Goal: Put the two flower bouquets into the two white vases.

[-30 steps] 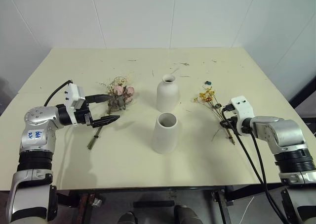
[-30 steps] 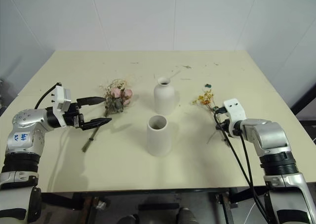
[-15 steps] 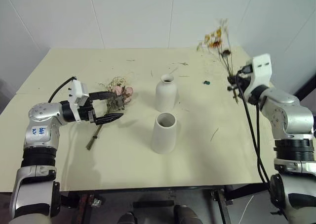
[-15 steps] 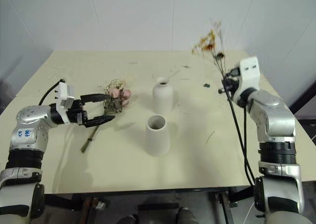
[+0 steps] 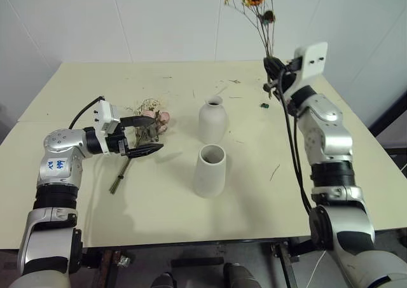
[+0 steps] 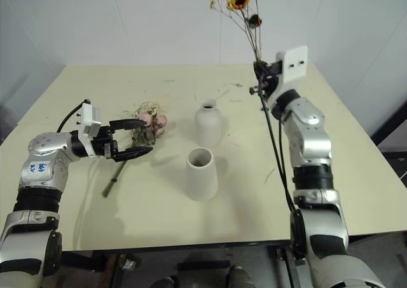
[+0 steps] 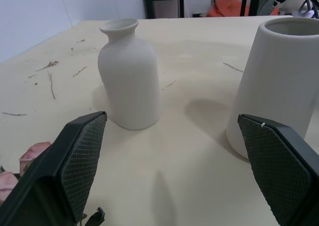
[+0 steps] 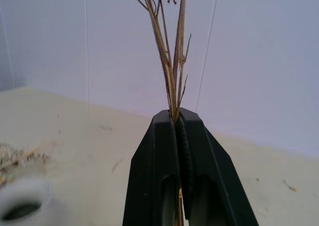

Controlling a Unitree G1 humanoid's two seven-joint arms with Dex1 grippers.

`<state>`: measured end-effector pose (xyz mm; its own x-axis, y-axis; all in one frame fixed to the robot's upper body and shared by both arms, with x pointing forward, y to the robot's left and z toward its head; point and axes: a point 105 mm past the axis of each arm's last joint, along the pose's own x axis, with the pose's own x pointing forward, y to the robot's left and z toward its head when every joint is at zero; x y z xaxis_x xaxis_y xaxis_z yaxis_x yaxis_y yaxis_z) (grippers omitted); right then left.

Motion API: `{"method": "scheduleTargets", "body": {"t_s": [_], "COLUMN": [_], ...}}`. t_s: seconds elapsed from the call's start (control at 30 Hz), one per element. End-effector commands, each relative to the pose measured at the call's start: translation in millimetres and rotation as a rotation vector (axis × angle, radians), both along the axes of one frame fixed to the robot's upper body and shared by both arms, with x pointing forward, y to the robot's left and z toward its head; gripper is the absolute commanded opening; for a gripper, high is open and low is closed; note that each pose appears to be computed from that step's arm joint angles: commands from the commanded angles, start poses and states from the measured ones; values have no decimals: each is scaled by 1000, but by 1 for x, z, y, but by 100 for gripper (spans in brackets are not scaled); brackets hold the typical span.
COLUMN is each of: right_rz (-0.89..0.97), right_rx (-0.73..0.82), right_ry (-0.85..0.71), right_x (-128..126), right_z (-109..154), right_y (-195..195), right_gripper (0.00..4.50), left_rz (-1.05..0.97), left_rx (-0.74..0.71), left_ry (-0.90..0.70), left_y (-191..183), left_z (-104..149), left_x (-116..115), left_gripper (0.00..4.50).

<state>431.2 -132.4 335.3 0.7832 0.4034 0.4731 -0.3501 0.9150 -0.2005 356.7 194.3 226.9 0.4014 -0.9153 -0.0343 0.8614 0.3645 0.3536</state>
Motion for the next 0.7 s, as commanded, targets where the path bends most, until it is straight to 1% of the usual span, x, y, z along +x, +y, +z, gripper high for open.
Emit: {"method": "scheduleTargets", "body": {"t_s": [0.03,0.3,0.47,0.6,0.7], "right_rz": [-18,54,104,184,280], "right_rx": [7,112,204,224,209], "right_ry": [-130,-222,-271,-259,-220], "right_x": [-2,-2,-6,-7,-9], "right_z": [20,30,38,33,23], "right_y": [11,27,40,54,69], "right_gripper": [3,3,3,3,3], "left_rz": [-6,10,23,29,33], "left_rx": [-2,-4,-2,-1,-1], "left_ry": [-56,-58,-56,-56,-56], "left_y": [-1,2,4,5,5], "left_z": [13,12,11,12,12], "left_x": [-4,-8,-12,-12,-12], "left_gripper": [450,450,450,450,450]}}
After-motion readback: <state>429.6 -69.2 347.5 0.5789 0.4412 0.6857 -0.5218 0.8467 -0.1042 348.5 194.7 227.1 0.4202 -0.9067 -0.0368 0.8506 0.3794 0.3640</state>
